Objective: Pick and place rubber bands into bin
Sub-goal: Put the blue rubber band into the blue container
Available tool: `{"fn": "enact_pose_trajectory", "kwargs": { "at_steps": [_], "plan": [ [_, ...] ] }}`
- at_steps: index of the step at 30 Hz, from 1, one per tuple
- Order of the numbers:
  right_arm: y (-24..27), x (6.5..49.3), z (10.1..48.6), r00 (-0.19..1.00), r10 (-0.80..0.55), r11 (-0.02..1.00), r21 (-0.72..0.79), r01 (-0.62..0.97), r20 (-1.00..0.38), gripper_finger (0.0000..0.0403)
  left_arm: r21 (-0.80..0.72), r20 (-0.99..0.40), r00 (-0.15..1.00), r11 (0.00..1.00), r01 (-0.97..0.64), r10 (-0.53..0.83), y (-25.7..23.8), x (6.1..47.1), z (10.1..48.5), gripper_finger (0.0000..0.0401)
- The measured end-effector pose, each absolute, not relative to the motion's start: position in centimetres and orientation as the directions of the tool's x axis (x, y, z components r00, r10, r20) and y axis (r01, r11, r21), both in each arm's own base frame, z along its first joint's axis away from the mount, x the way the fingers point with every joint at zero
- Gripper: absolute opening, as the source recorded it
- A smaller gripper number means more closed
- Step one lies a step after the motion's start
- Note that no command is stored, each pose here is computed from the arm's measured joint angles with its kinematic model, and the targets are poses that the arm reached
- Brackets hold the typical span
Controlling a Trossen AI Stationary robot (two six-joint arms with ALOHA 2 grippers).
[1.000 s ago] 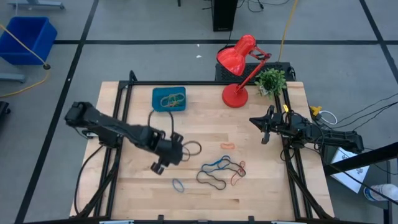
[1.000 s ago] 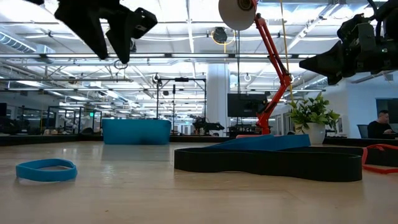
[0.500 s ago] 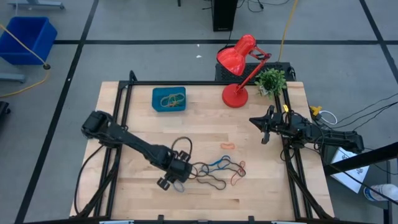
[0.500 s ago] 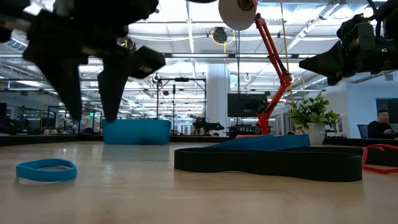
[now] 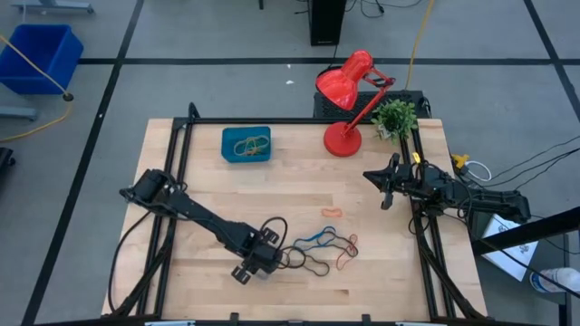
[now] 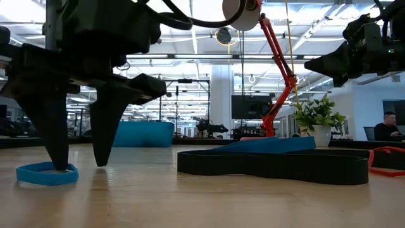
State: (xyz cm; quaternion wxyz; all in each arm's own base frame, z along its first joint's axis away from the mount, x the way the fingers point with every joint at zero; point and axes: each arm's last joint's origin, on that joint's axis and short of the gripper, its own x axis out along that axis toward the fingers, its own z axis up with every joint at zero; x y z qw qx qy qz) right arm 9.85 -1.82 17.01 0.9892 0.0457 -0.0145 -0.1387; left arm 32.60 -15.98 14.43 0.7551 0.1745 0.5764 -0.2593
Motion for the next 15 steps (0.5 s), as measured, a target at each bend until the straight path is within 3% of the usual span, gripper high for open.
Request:
{"fn": "enact_pose_trajectory", "kwargs": {
  "at_steps": [15],
  "plan": [
    [-1.83, 9.85, 16.98, 0.961, -0.276, 0.957, 0.094, 0.274, 0.013, 0.0009, -0.029, -0.964, 0.196, 0.802, 0.597, -0.181, -16.01, 32.59, 14.21, 0.0159]
  ]
}}
